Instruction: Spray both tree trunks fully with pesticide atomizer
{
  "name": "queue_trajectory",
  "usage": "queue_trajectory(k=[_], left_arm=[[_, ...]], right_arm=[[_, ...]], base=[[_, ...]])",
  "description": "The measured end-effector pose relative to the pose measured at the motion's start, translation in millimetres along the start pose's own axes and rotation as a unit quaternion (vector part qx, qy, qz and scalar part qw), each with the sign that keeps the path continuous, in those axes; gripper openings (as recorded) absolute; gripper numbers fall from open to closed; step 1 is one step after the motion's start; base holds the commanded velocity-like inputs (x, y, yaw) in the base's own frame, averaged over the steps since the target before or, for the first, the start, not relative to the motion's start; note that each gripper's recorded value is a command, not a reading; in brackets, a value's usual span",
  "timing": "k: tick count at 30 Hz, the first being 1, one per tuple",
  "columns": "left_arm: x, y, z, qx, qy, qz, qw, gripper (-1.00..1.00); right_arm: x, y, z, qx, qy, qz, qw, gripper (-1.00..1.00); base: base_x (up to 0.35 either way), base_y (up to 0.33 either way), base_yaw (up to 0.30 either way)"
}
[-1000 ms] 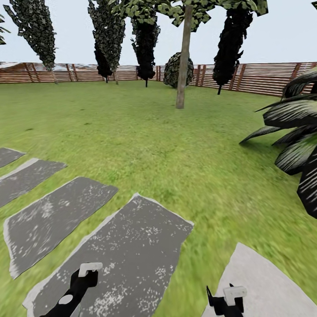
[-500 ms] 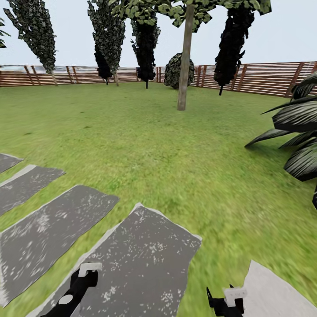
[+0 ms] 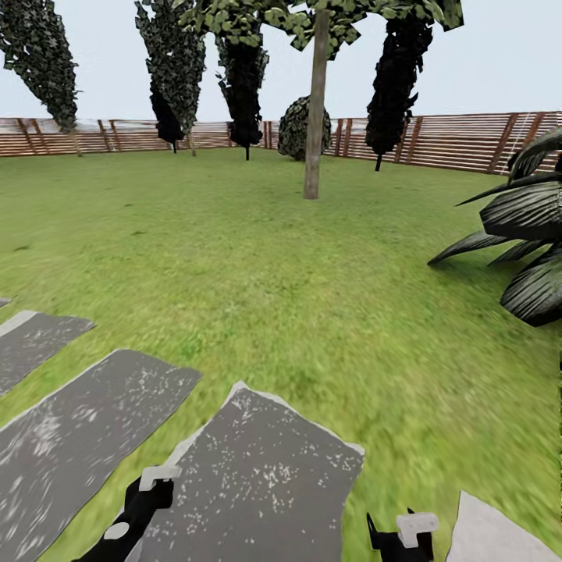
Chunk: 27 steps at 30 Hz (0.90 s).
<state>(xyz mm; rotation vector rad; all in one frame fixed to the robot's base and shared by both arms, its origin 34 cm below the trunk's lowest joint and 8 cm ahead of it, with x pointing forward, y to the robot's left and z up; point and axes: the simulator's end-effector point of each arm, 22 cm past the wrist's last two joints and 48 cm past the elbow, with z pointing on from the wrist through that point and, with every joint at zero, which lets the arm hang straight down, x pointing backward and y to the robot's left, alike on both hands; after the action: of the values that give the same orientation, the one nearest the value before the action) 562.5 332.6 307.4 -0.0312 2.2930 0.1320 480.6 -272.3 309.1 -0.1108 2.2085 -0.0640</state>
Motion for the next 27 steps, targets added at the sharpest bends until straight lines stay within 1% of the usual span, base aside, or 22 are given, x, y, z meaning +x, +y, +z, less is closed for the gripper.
queue_trajectory(k=[6, 27], left_arm=[[-1.4, 0.1, -0.2, 0.0, -0.001, 0.0, 1.0, -1.0], [-1.4, 0.1, -0.2, 0.0, -0.001, 0.0, 1.0, -1.0]], right_arm=[[-1.1, 0.6, 0.0, 0.0, -0.001, 0.0, 1.0, 1.0], [-1.2, 0.5, 0.0, 0.0, -0.001, 0.0, 1.0, 1.0]], base=[[0.332, 0.099, -0.092], [0.332, 0.099, -0.002]])
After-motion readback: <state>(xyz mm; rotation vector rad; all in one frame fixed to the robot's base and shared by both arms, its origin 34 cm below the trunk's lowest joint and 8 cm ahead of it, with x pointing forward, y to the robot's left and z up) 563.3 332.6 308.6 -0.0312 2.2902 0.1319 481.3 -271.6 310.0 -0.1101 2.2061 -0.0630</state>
